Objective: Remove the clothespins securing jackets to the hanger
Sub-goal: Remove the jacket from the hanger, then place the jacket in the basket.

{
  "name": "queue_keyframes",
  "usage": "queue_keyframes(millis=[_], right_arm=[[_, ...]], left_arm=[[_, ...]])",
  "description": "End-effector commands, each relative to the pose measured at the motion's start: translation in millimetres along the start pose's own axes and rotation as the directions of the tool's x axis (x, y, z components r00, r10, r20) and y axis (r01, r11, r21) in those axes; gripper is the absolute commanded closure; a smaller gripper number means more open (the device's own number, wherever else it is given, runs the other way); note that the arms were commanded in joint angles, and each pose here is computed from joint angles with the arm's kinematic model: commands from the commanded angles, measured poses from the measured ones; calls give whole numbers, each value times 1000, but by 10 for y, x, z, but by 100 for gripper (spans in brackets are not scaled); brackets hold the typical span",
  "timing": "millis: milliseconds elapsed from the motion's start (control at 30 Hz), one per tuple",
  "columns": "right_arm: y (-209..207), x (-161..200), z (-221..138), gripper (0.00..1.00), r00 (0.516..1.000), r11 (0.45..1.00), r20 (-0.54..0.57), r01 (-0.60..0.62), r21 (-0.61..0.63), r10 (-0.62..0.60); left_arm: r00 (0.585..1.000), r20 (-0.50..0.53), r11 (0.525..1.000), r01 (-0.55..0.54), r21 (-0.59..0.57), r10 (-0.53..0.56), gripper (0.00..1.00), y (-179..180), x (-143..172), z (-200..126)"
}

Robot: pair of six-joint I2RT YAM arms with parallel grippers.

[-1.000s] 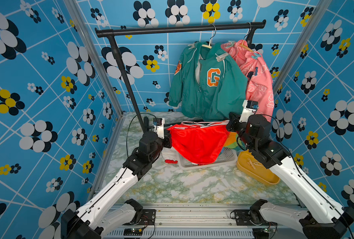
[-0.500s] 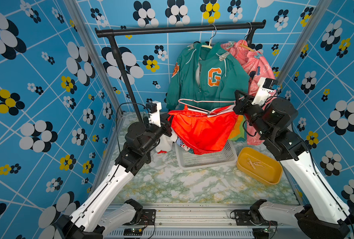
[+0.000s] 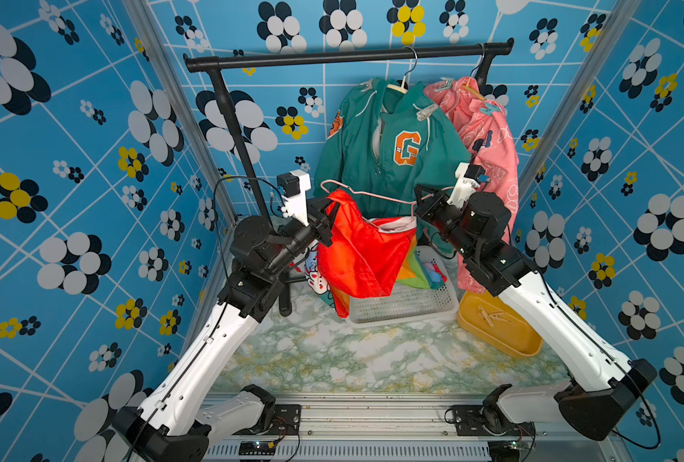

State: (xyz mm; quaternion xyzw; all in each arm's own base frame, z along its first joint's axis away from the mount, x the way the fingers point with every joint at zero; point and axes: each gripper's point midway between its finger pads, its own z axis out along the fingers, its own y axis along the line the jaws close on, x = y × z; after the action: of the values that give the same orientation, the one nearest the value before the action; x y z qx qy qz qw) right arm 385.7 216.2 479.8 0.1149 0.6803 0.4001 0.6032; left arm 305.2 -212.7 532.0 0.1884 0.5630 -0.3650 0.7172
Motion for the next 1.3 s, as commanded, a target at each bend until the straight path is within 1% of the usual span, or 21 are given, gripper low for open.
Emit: queue_keyframes(millis=[0,67,133,200,300,433,533,633,733,833,933,1067,1167,1267], right_arm=[[413,-398,-132,100,991,990,105,-63,-127,76],[460,-453,-154,100,991,989,117,-55,-134,71],[426,-495,-192,100,990,993,135,-34,-109,49],[338,-565,-274,100,985,998,172,-5,-57,15],[192,-627,-402,100,976,1000,215,26,14,-29],[-10,-653,-564,100,966,994,248,45,94,-68],[-190,-669,-697,100,956,988,281,39,148,-80],[-357,-668,-785,100,952,981,294,32,193,-89],[-498,-652,-820,100,952,973,292,25,228,-93],[-619,-643,-829,100,953,966,288,20,258,-97],[-736,-615,-825,100,954,958,284,17,286,-101],[-861,-561,-782,100,957,949,271,14,314,-104],[-891,-475,-698,100,965,951,243,17,309,-96],[-868,-414,-634,100,972,959,220,13,283,-78]], left_arm=[[990,135,996,-57,66,48,100,-176,-517,-5],[991,130,996,-54,77,44,100,-180,-521,39],[994,109,994,-26,110,14,100,-199,-432,84],[996,90,989,14,145,-27,100,-213,-297,139],[995,65,978,60,201,-74,100,-260,-191,256],[997,13,952,71,298,-79,100,-513,-58,486],[996,-30,927,84,366,-78,100,-746,124,668],[995,-60,922,96,375,-80,100,-821,345,820],[988,-101,916,144,374,-114,100,-808,544,898],[985,-139,933,140,331,-98,100,-782,813,883],[972,-223,960,123,253,-66,100,-688,1231,808],[935,-350,991,92,100,-51,100,-391,1871,646],[903,-424,997,80,10,-68,100,-221,2324,527],[876,-474,996,68,-66,-91,100,-100,2753,411]])
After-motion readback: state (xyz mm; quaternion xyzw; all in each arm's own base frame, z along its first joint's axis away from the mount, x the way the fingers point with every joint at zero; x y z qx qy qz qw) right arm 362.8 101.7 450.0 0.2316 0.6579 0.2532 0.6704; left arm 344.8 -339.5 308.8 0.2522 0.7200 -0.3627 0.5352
